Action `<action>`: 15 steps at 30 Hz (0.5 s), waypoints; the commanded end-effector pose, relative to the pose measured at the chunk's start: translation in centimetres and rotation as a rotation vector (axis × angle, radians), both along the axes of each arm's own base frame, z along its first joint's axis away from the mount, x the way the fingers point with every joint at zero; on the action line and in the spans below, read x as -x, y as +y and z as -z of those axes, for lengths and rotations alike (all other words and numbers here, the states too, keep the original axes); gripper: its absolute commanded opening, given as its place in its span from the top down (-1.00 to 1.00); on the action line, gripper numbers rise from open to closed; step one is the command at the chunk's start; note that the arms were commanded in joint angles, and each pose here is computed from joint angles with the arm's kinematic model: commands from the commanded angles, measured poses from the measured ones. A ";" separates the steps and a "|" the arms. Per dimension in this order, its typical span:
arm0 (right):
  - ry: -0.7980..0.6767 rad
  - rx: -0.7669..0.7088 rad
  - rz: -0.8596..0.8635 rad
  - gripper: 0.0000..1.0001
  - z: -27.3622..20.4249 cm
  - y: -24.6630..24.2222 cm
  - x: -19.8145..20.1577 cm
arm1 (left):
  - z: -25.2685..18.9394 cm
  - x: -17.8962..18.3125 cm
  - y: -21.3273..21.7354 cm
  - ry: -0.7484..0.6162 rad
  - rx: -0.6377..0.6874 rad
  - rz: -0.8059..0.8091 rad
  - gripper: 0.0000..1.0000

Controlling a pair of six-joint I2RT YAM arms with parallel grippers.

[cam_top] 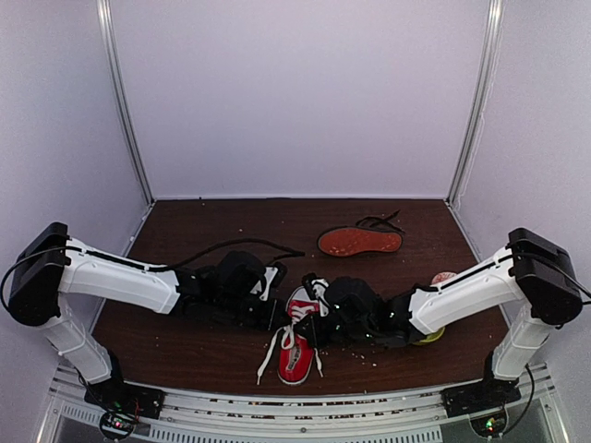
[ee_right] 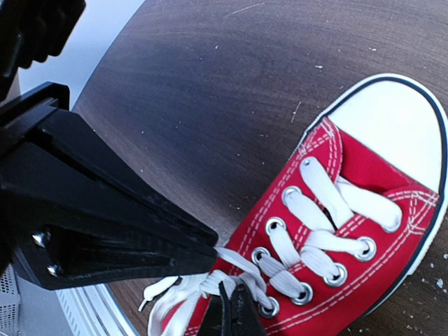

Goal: Tie the shoes
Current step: Cross the half-tied shoelace with the shoelace loop.

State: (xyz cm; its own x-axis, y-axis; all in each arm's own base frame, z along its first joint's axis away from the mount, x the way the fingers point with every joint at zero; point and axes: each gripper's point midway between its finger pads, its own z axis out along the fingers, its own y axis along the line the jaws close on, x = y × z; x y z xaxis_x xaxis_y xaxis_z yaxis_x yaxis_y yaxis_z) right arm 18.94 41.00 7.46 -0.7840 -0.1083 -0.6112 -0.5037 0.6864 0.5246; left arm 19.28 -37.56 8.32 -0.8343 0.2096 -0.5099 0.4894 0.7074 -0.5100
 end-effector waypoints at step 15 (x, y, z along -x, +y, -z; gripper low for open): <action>0.009 0.013 0.007 1.00 0.8 1.0 -0.7 | -1.7 0.4 -1.8 -0.023 0.099 0.054 1.00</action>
State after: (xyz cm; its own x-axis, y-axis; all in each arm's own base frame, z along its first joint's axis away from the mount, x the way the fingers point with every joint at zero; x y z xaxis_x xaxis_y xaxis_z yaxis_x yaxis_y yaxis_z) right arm 19.01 42.01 6.79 -0.7892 -0.1283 -0.6005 -0.5106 0.6804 0.5257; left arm 19.21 -38.00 8.74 -0.8301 0.2084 -0.5173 0.5003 0.6882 -0.5255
